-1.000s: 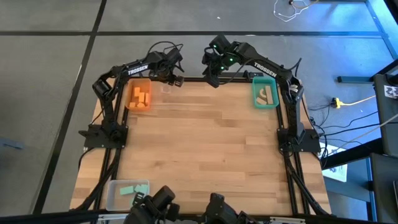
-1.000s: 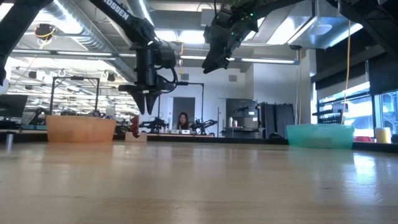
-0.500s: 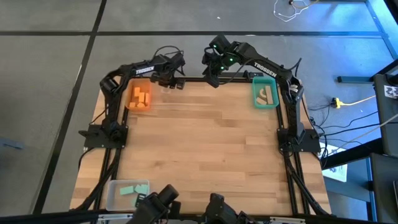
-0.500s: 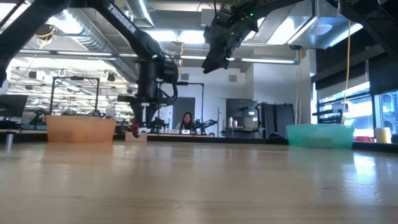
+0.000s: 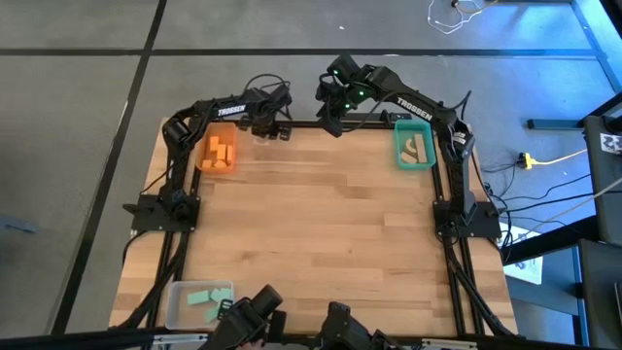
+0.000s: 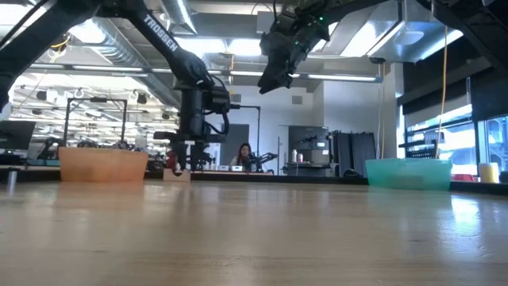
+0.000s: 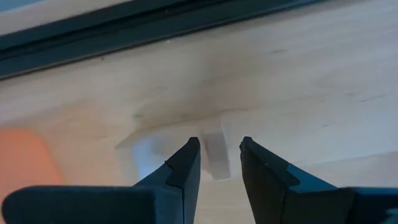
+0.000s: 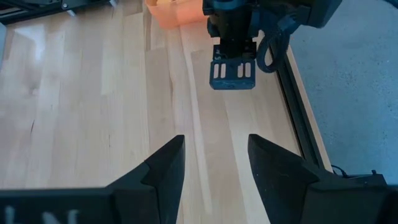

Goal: Sort & place blocks by color
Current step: Put the brown block into the blue bin

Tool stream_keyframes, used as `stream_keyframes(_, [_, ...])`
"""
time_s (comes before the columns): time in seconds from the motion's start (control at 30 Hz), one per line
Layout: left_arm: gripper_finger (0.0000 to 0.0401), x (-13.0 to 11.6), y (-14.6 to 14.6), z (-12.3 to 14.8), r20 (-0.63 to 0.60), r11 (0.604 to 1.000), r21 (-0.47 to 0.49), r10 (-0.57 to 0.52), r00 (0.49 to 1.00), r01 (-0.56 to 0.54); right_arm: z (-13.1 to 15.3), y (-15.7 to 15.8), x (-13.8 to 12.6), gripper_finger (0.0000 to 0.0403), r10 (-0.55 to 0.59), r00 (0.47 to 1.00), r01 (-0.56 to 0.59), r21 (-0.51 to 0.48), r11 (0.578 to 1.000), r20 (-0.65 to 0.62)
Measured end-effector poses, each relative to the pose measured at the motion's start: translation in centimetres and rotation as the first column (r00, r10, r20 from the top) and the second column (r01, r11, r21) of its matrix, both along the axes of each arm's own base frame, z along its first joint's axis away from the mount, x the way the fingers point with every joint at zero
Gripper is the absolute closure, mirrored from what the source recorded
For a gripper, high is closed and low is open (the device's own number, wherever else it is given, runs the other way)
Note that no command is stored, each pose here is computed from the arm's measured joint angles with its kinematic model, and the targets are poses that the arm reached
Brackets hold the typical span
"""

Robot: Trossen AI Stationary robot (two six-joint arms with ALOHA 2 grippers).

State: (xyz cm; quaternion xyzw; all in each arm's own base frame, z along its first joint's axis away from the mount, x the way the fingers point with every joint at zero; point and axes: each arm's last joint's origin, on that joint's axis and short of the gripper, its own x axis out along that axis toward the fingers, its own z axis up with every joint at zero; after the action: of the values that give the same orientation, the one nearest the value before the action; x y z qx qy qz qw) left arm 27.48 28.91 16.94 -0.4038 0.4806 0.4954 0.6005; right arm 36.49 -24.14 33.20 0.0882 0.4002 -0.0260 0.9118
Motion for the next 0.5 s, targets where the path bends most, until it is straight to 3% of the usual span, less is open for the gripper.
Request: stream_keyframes(0.5, [0.0296,0.13,-0.03,0.02,-0.002,0.999,0.016,0.029,1.0,-0.029,0.01,0.0,0.0,0.0228,0.0,1.0,0.0,-0.001,1.0,0.001])
